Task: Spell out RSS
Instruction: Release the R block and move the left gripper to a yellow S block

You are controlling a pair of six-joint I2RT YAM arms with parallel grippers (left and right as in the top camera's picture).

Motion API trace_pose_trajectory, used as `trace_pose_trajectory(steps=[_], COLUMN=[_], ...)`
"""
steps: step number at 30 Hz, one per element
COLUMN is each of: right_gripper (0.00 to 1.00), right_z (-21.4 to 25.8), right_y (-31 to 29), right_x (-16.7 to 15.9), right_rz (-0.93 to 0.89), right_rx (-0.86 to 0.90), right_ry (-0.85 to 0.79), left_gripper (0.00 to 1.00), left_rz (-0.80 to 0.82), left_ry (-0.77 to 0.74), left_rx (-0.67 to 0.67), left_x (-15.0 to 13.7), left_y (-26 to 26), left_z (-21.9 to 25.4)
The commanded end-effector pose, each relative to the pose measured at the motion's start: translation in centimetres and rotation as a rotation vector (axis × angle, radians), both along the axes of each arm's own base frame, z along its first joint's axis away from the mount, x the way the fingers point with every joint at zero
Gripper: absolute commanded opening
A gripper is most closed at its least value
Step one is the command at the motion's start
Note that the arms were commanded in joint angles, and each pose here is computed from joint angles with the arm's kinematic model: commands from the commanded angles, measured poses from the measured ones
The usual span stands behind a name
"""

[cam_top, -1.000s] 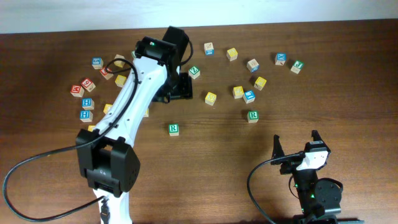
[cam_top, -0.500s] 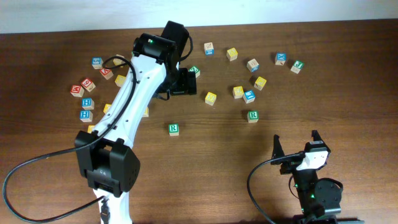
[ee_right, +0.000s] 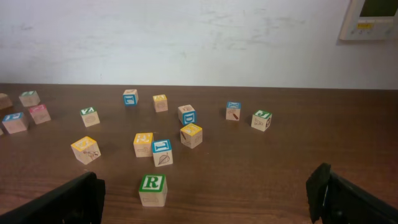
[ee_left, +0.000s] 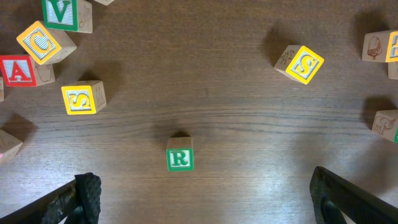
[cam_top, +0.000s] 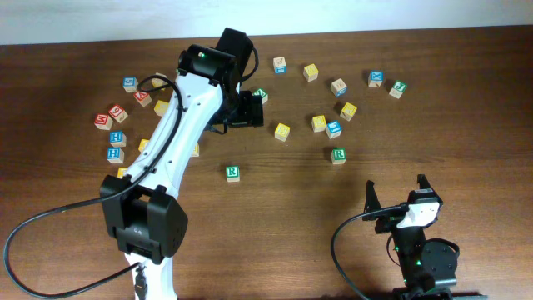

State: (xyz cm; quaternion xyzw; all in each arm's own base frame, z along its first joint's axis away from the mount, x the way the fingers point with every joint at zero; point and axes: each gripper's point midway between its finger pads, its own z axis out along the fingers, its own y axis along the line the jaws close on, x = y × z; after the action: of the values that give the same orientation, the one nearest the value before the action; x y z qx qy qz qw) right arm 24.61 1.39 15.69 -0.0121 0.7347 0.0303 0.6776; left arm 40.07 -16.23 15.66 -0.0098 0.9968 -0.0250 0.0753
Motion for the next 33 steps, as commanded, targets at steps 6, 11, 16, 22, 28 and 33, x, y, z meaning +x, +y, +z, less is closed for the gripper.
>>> trace_pose_trajectory(steps=[6,11,16,22,28,33], right_gripper=[0.98,0.98,0.98,0.98,0.98,0.98], right_z=[-0.3,-0.3,-0.3,-0.3,-0.3,-0.3], right_y=[-0.3,-0.3,-0.3,-0.3,-0.3,-0.3], right_x=[0.0,0.0,0.0,0.0,0.0,0.0], right_rz=[-0.017,-0.017,-0.017,-0.017,-0.017,-0.017], right_rx=[0.006,0.006,0.006,0.006,0.006,0.006], right_ry=[0.007,0.007,0.007,0.007,0.007,0.007], left_gripper=[0.99,0.99,0.99,0.99,0.99,0.99], left_rz=[-0.004,-0.012,-0.062,-0.187,-0.301,-0.440], left_ry=[-0.018,-0.023,-0.045,-0.070,0.040,-0.064], left_rx=[0.009,0.009,0.007,-0.072,-0.102,-0.106], left_x=[0.6,0.7,1.2,1.8,0.8,2.0], left_y=[0.3,0.3,0.0,-2.1,-5.7,-9.3], left_z=[0.2,0.2,0.3,0.1,-4.6,-5.1])
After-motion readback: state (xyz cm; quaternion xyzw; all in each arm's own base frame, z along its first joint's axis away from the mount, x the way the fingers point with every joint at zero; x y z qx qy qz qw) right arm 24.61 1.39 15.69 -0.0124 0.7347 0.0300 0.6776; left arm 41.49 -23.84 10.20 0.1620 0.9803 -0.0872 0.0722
